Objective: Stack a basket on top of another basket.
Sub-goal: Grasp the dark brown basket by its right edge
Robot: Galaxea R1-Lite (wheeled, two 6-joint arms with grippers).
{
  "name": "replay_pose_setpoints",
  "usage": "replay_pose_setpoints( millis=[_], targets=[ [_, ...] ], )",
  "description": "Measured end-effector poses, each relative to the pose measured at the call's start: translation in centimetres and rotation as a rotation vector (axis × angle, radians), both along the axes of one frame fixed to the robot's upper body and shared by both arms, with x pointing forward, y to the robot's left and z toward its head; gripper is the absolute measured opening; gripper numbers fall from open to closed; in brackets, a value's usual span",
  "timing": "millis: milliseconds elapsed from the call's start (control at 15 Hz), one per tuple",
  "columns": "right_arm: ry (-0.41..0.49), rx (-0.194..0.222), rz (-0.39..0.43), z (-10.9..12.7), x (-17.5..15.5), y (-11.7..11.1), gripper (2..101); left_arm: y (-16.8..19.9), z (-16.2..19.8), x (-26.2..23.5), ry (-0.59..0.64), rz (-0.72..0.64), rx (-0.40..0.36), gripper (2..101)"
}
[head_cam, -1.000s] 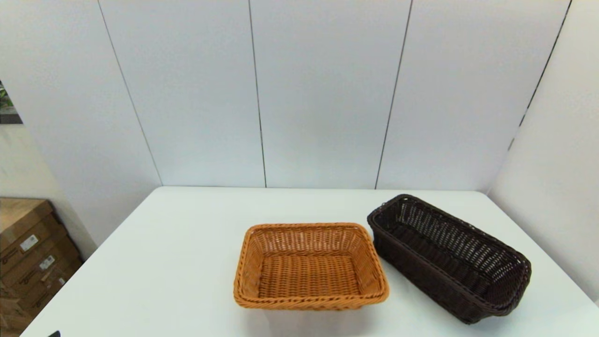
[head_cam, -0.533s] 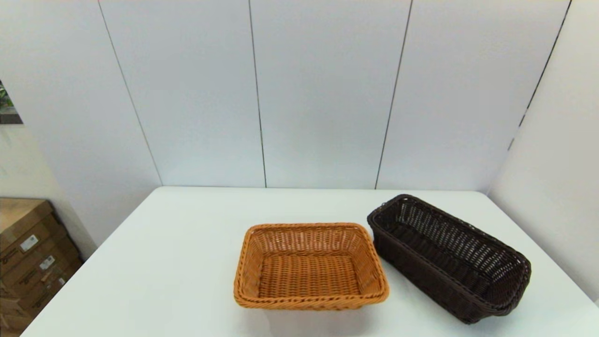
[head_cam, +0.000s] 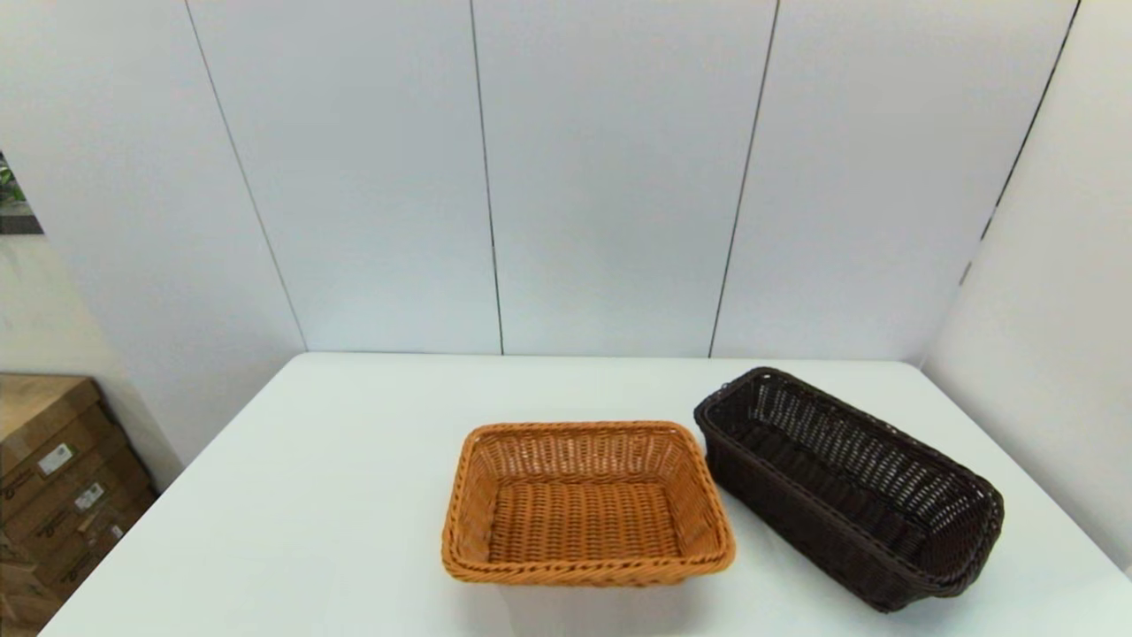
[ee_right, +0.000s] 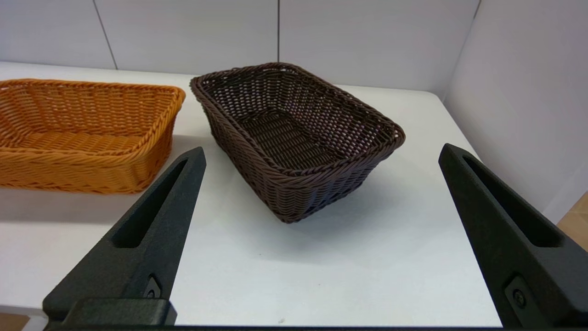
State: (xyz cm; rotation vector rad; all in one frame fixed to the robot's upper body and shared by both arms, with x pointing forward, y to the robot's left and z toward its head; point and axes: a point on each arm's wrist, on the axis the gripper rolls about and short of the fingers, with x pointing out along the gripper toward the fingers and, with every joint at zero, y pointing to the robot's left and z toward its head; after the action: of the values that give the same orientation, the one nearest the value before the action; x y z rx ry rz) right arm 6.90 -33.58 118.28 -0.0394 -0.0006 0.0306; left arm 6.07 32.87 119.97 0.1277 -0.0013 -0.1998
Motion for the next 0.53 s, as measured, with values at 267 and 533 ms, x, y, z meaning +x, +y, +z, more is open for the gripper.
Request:
replay_pose_setpoints(
  millis=[267,533],
  targets=[
    [0.0,0.0,0.0,0.0,0.0,0.0,100.5,0.2,-0.5,0.4,-0.036,0.078,-0.05,97.7],
    [0.0,0.0,0.0,0.0,0.0,0.0,100.5,0.4,-1.7,0.8,-0.008,0.197,-0.056,97.7]
  ],
)
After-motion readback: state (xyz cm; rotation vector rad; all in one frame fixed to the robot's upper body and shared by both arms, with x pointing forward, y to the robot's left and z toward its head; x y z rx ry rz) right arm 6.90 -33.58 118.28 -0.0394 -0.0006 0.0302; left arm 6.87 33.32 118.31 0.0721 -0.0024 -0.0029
